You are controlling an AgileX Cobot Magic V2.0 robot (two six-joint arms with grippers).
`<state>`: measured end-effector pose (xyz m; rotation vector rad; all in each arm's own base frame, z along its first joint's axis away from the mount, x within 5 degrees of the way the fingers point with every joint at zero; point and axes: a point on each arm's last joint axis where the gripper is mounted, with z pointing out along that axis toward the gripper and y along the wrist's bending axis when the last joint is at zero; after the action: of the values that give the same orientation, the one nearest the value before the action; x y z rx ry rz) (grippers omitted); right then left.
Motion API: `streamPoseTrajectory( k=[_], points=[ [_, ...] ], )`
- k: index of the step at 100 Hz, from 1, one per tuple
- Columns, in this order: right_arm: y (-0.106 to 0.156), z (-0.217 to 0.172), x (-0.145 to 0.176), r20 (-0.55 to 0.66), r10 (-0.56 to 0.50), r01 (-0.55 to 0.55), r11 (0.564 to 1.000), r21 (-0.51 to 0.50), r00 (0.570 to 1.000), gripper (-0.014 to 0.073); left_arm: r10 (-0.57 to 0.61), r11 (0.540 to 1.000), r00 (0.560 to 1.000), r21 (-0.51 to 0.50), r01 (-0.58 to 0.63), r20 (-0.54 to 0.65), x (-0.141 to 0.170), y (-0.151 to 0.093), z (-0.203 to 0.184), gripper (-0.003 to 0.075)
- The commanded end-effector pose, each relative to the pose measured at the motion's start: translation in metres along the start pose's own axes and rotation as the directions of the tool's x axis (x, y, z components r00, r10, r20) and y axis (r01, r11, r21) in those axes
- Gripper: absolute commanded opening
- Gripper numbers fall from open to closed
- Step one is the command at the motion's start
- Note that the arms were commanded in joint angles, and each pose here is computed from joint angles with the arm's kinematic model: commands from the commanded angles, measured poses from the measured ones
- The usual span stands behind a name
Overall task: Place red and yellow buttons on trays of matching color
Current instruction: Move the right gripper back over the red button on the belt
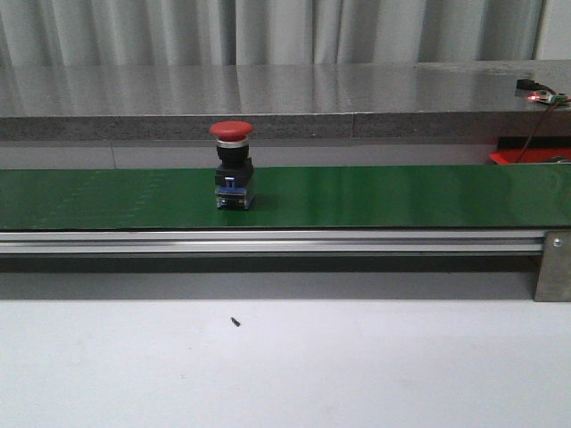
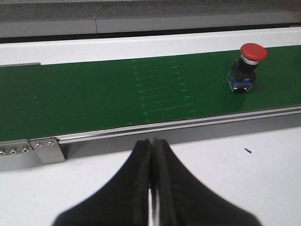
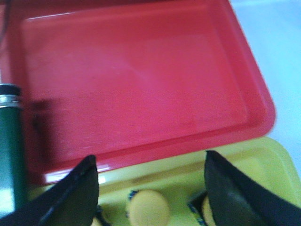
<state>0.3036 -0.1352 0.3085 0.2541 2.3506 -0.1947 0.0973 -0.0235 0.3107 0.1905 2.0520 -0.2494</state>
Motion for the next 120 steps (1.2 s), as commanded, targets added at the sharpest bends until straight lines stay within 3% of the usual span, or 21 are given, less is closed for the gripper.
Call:
streamPoseTrajectory(
  k=[1,15,43,71,108,120],
  points=[
    [0.027,-0.026,-0.019,0.113,-0.098,0.101,0.995,-0.025,0.989,0.0487,-0.015,1.000,0.996,0.004,0.014,0.089,-0.014,-0.001,-0.004,-0.0020],
    [0.078,-0.027,-0.019,0.114,-0.231,0.245,0.962,-0.121,0.966,0.0487,-0.015,1.000,0.996,0.004,0.014,0.089,-0.014,-0.001,-0.004,-0.0020],
    [0.158,-0.042,-0.011,0.175,-0.377,0.413,0.866,-0.282,0.910,0.0487,-0.015,1.000,0.996,0.004,0.014,0.089,-0.014,-0.001,-0.004,-0.0020],
    [0.207,-0.042,0.007,0.172,-0.506,0.530,0.756,-0.383,0.845,0.0487,-0.015,1.000,0.996,0.004,0.014,0.089,-0.014,-0.001,-0.004,-0.0020],
    [0.248,-0.028,0.014,0.133,-0.562,0.551,0.689,-0.470,0.816,0.0487,-0.015,1.000,0.996,0.004,0.014,0.089,-0.014,-0.001,-0.004,-0.0020],
    [0.265,-0.032,0.014,0.149,-0.600,0.585,0.643,-0.495,0.786,0.0487,-0.015,1.000,0.996,0.004,0.014,0.089,-0.014,-0.001,-0.004,-0.0020]
  ],
)
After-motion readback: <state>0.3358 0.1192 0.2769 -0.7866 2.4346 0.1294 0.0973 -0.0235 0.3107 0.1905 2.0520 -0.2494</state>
